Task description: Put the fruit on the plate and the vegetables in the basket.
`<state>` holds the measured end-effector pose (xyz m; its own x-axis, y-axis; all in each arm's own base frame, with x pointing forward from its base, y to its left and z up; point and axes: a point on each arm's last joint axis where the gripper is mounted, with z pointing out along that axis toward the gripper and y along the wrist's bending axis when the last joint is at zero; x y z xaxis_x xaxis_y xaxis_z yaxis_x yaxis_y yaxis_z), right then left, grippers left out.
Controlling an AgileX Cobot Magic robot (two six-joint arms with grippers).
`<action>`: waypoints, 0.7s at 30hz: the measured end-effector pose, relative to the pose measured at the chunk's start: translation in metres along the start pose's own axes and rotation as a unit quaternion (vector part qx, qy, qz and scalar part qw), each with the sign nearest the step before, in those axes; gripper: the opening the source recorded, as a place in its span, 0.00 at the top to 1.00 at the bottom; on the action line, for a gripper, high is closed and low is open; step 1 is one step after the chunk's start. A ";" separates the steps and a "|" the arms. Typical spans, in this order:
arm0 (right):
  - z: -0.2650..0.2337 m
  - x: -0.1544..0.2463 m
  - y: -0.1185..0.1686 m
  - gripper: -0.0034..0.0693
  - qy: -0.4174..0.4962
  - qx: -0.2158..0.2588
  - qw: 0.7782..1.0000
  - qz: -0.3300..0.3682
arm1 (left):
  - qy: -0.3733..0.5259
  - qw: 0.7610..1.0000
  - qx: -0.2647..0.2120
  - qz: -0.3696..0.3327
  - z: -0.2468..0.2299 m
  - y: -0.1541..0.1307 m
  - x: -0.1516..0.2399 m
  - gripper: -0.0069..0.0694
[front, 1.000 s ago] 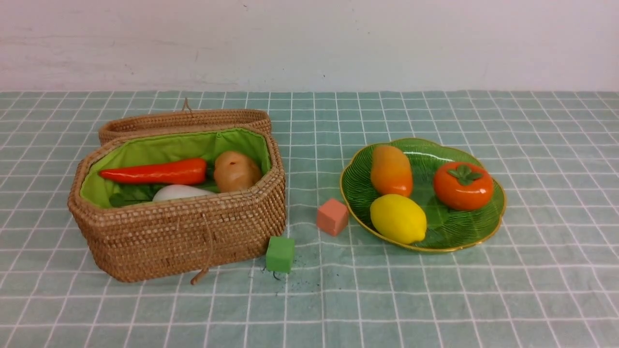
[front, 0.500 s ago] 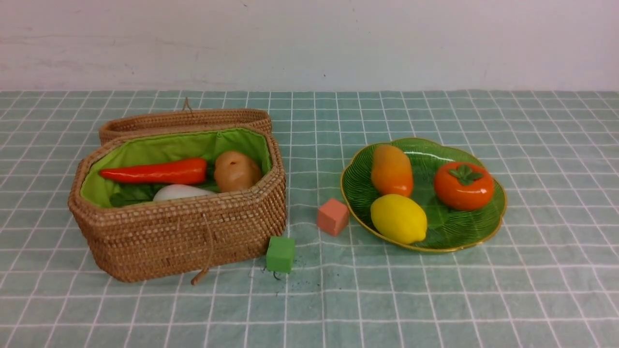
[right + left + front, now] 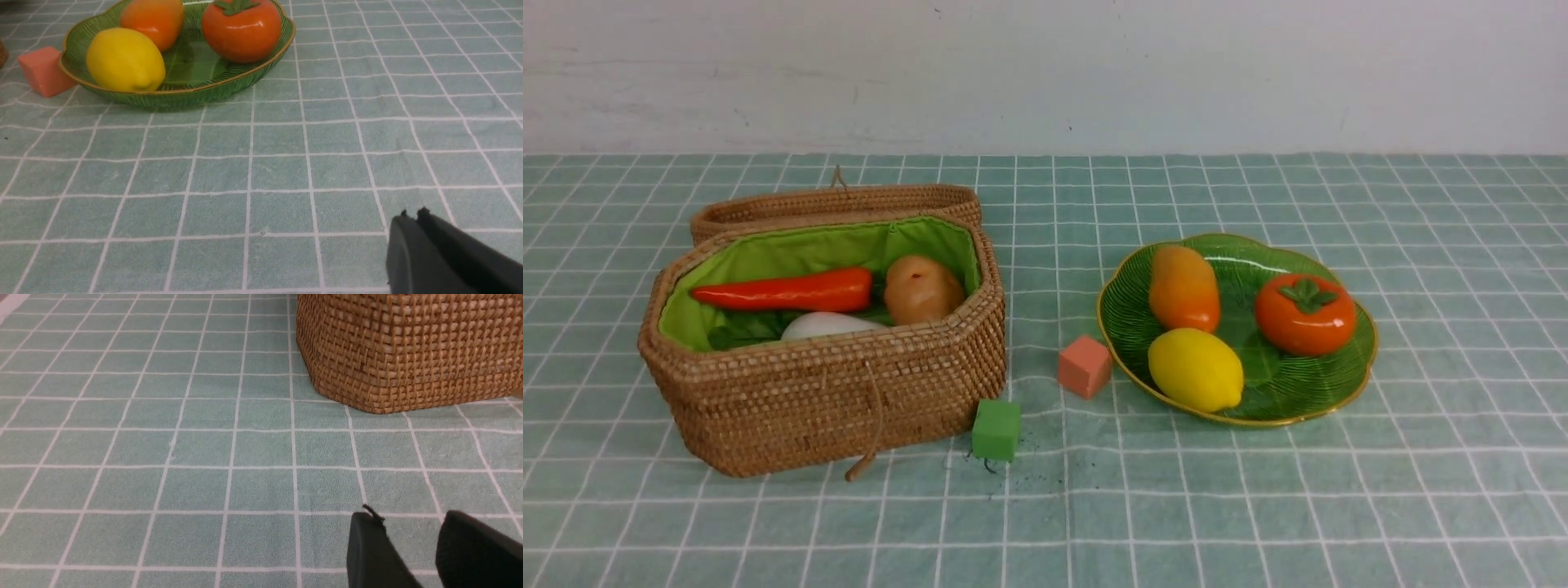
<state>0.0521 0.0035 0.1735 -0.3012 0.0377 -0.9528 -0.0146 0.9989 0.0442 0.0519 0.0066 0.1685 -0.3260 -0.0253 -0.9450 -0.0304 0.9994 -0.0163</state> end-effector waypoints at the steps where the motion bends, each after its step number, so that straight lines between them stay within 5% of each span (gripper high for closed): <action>1: 0.000 0.000 0.000 0.92 0.000 0.000 1.000 0.000 | 0.000 1.000 0.000 0.000 0.000 0.000 0.000 0.60; 21: 0.000 0.000 0.000 0.90 0.000 0.000 1.000 0.000 | 0.000 1.000 0.000 0.000 0.000 0.000 0.000 0.60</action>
<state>0.0521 0.0035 0.1735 -0.3012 0.0377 -0.9528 -0.0146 0.9989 0.0442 0.0519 0.0066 0.1685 -0.3260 -0.0253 -0.9450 -0.0304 0.9994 -0.0163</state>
